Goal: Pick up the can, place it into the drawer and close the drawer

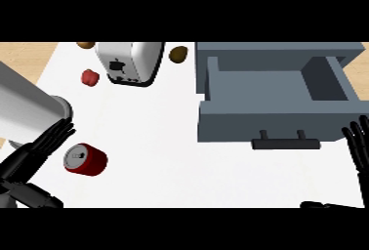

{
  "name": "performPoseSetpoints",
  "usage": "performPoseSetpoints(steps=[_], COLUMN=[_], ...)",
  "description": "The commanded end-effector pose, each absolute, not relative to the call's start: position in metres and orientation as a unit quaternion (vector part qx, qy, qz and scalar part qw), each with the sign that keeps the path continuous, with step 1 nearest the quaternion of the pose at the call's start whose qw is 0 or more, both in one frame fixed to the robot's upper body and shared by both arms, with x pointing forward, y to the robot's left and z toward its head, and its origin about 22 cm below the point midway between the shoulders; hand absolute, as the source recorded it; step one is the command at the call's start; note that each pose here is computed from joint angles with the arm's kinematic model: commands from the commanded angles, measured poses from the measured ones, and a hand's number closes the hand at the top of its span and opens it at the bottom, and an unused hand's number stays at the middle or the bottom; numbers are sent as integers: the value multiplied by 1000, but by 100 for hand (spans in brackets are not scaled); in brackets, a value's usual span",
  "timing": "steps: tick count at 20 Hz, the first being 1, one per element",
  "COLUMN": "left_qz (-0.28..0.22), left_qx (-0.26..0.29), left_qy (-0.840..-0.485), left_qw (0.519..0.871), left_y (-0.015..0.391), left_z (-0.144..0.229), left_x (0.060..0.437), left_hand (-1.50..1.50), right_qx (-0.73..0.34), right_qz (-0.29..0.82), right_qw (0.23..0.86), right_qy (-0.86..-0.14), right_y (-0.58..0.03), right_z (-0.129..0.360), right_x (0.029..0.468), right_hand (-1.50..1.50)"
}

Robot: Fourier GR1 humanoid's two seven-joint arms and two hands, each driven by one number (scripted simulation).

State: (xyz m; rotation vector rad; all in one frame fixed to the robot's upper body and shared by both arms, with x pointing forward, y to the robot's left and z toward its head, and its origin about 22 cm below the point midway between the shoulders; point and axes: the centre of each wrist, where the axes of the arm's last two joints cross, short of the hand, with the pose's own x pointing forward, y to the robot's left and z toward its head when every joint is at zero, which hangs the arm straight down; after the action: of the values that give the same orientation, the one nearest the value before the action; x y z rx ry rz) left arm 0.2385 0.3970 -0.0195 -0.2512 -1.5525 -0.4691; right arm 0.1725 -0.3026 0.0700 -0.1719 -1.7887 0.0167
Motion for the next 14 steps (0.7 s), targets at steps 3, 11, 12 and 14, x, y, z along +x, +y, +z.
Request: performPoseSetpoints(steps=[3, 11, 12, 14], left_qz=[-210, -211, -213, -208], left_qx=[-145, -125, -135, -126], left_qy=[-696, -691, -681, -685], left_qw=[671, 680, 687, 687], left_y=[421, 415, 408, 422], left_z=[-37, -66, -61, -56], left_x=[239, 237, 252, 253], left_hand=[-150, -150, -150, -150], right_qx=[-73, -79, -66, -76], right_qz=[14, 12, 3, 10], right_qw=[620, 618, 620, 615], right_qy=[-781, -782, -782, -785], right_y=[-290, -297, -299, -297], right_z=[71, 67, 99, 77], right_x=[168, 165, 175, 164], right_hand=[-150, -150, -150, -150])
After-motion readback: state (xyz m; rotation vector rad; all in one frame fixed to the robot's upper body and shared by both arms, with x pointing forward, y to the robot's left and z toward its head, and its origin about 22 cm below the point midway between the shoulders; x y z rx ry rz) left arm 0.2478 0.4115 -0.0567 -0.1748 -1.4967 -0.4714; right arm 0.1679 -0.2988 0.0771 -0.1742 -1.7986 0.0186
